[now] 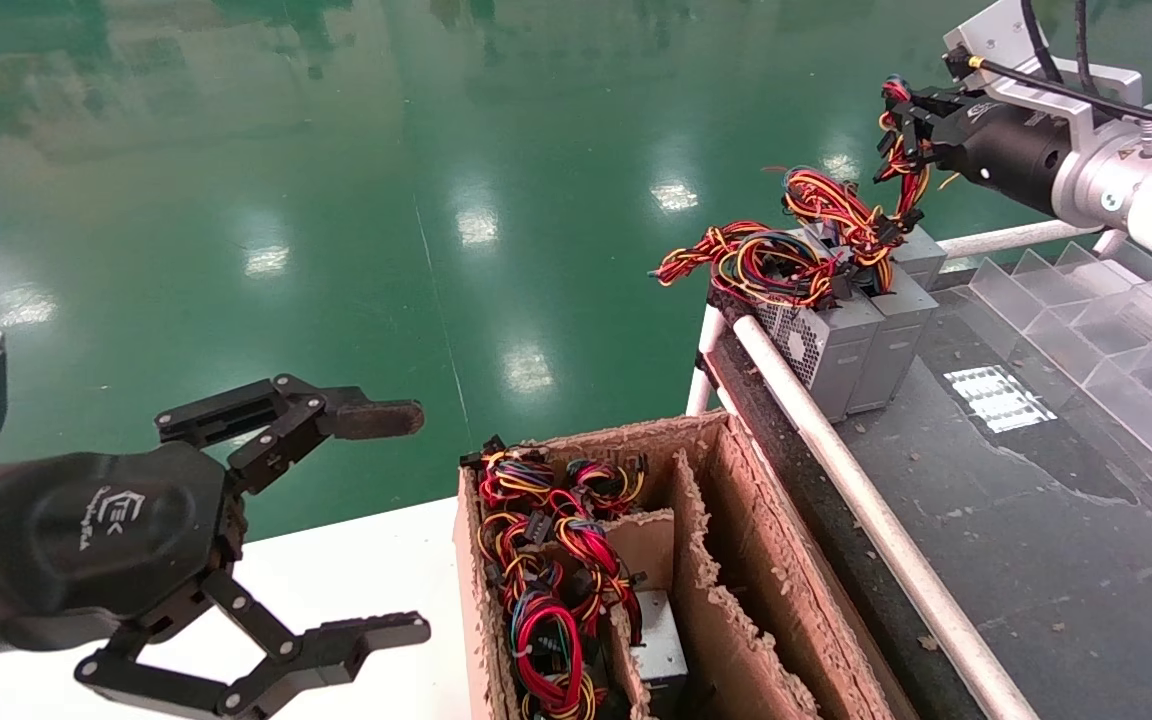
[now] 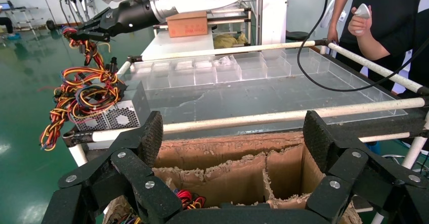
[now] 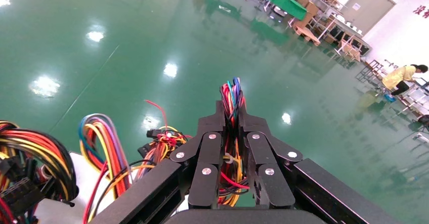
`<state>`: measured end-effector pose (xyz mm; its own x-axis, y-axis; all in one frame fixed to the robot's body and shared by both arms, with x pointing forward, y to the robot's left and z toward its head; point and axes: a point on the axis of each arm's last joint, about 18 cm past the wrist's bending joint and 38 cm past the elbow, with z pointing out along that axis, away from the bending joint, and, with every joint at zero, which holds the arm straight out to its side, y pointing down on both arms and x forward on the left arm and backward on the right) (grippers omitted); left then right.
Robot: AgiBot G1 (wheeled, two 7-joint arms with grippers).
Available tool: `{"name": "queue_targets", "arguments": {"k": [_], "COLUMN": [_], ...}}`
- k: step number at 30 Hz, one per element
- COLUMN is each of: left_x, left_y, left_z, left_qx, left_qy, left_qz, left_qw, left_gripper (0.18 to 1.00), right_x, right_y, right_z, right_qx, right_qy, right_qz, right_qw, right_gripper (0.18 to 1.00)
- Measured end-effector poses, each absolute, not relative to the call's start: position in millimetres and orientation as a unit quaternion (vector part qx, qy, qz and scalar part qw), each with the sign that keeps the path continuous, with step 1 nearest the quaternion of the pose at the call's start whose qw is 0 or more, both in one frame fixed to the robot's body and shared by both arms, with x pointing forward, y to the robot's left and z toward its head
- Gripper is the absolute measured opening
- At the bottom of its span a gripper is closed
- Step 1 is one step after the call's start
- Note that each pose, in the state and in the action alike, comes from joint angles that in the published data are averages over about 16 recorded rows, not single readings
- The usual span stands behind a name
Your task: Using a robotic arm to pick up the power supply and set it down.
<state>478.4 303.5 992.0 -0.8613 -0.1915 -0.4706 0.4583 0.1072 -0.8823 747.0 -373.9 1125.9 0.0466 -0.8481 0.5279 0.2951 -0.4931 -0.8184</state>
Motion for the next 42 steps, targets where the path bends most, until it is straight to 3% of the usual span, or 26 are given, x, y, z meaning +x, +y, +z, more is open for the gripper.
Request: {"name": "queue_targets", "arguments": {"k": [11,17,30,42], "left_x": [478,478,478,479], "left_y": [304,304,304,304], "left_z": [992,992,992,992], "left_qx": [0.095,0.095,0.095,0.095], "left_qy": [0.702,0.702,0.702,0.702], "left_qz": [-0.661,-0.661,-0.661,-0.662], "left_qw": [0.246,0.246,0.246,0.246], "left_gripper": [1.001,1.001,1.001,1.001], "right_x": [745,739,709,678], "right_y": [-378,-382,-393,-391], "right_z": [1125,1131,1148,1133], "right_qx": [-0.567,-0.549,-0.487,-0.496], "right_qy": [0.250,0.259,0.249,0.180], "right_qz": [-0.641,-0.622,-0.558,-0.526], "right_qw": [0.454,0.494,0.624,0.666], "right_gripper": [0.287,0.362,0.626,0.869]}}
